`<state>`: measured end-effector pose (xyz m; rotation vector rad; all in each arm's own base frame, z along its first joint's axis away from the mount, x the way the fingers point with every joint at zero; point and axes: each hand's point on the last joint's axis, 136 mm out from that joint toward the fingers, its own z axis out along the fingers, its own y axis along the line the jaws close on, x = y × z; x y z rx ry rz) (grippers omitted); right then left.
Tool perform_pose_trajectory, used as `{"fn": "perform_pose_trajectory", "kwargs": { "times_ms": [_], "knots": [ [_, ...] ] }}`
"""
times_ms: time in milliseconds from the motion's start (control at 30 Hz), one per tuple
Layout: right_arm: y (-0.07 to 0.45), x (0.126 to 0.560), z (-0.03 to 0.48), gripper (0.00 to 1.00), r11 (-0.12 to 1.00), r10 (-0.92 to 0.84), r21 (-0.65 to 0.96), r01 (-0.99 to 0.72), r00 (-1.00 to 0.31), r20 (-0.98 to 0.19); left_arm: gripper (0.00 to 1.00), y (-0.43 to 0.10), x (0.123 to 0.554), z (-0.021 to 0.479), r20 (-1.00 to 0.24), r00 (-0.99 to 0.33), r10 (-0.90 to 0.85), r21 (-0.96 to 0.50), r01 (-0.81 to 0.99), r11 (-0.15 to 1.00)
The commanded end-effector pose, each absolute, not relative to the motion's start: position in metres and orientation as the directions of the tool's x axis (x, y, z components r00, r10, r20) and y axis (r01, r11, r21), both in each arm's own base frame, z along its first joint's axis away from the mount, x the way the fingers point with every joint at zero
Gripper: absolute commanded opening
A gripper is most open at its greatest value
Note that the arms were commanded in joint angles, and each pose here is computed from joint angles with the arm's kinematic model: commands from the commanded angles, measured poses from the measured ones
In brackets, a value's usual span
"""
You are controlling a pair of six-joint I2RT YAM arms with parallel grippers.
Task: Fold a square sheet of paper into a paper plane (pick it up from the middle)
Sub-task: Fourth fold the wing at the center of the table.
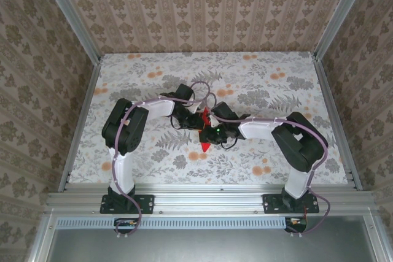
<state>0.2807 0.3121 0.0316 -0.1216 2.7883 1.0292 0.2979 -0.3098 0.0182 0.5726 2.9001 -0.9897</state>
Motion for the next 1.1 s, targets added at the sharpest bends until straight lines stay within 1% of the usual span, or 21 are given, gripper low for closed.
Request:
{"fn": "perform_pose_trajectory", "kwargs": {
  "times_ms": [0, 167, 333, 633, 767, 1067],
  "knots": [
    [0.318, 0.286, 0.028, 0.22, 0.749, -0.029, 0.648, -0.14, -0.984, -0.178, 0.06, -0.284, 0.279, -0.027, -0.024, -0.931, 0.364, -0.473, 0.332, 0.816],
    [0.307, 0.285, 0.009, 0.22, 0.791, -0.033, 0.599, -0.125, -0.986, -0.163, 0.07, -0.284, 0.281, -0.025, -0.029, -0.932, 0.363, -0.473, 0.332, 0.816],
    [0.293, 0.276, -0.006, 0.21, 0.831, -0.042, 0.545, -0.11, -0.99, -0.135, 0.06, -0.289, 0.291, -0.018, -0.048, -0.941, 0.336, -0.497, 0.314, 0.809],
    [0.28, 0.257, -0.025, 0.19, 0.861, -0.082, 0.492, -0.127, -0.99, -0.112, 0.07, -0.306, 0.324, 0.006, -0.124, -0.947, 0.295, -0.51, 0.316, 0.8],
    [0.277, 0.252, -0.029, 0.19, 0.864, -0.091, 0.485, -0.132, -0.99, -0.106, 0.07, -0.309, 0.338, 0.007, -0.136, -0.953, 0.271, -0.511, 0.302, 0.804],
    [0.273, 0.242, -0.037, 0.18, 0.872, -0.107, 0.47, -0.136, -0.99, -0.088, 0.08, -0.317, 0.375, 0.024, -0.203, -0.967, 0.154, -0.553, 0.243, 0.797]
  ]
}}
